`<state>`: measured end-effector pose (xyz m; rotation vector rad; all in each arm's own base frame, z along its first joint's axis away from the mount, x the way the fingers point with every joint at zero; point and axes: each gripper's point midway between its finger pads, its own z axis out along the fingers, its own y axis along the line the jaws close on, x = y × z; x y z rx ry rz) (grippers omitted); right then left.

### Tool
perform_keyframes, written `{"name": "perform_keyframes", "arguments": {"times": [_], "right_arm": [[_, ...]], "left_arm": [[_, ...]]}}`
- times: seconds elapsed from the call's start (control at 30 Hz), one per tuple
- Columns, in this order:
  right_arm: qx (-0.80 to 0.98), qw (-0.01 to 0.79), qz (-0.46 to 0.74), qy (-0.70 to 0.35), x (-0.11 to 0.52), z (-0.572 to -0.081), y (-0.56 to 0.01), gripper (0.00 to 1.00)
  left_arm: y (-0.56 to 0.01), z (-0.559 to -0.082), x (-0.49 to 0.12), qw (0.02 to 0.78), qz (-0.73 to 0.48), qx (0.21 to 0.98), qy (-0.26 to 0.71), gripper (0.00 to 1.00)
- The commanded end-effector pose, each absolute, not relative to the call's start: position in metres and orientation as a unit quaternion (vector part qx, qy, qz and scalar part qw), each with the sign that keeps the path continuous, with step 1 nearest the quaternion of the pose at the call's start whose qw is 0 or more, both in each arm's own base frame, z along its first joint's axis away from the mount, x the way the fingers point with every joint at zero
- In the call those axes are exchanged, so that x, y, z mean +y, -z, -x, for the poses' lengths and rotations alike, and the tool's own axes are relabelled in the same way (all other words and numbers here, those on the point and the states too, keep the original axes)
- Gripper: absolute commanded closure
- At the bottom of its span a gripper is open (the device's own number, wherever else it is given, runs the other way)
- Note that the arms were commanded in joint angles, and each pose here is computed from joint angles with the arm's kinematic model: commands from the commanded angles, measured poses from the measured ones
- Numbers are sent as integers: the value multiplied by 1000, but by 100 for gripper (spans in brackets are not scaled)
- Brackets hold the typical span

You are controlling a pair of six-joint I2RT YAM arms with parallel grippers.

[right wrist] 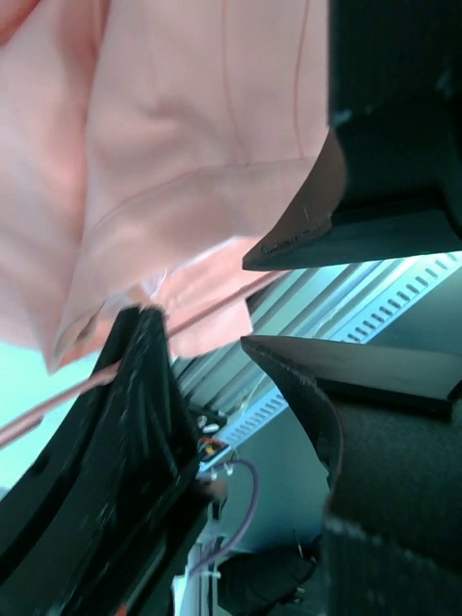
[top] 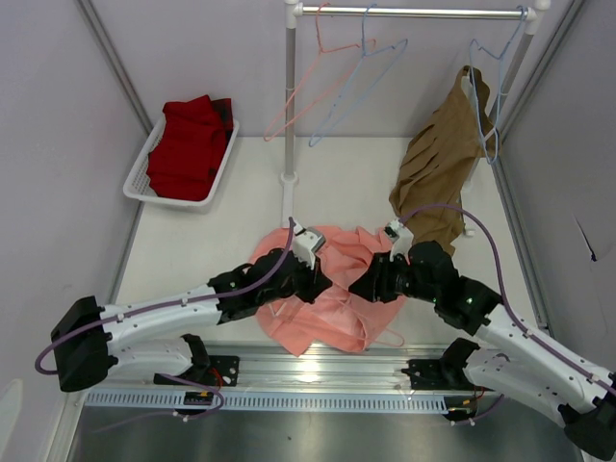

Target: Place the skirt on the hanger

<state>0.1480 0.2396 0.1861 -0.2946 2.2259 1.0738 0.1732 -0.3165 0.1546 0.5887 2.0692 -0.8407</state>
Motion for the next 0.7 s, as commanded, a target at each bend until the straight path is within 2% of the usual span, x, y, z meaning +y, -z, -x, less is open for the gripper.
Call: {"name": "perform_keyframes", "arguments": {"times": [0.0, 0.13, 0.23, 0.43, 0.67], "right_arm": [[839, 313, 124, -427, 255, -146, -204, 64], [859, 281, 118, -411, 261, -145, -183, 75], [866, 267, 118, -405, 264, -144, -171, 77], [872, 256, 135, -395, 272, -143, -165, 77], [901, 238, 143, -333, 274, -144, -138, 75]], "left_arm": [[-179, -171, -323, 437, -251, 782, 368, 100], [-180, -164, -323, 439, -266, 769, 381, 100], [-185, -160, -318, 448, -268, 759, 390, 100], [-192, -152, -315, 456, -278, 739, 411, 100], [-194, -151, -314, 458, -280, 735, 413, 100]]}}
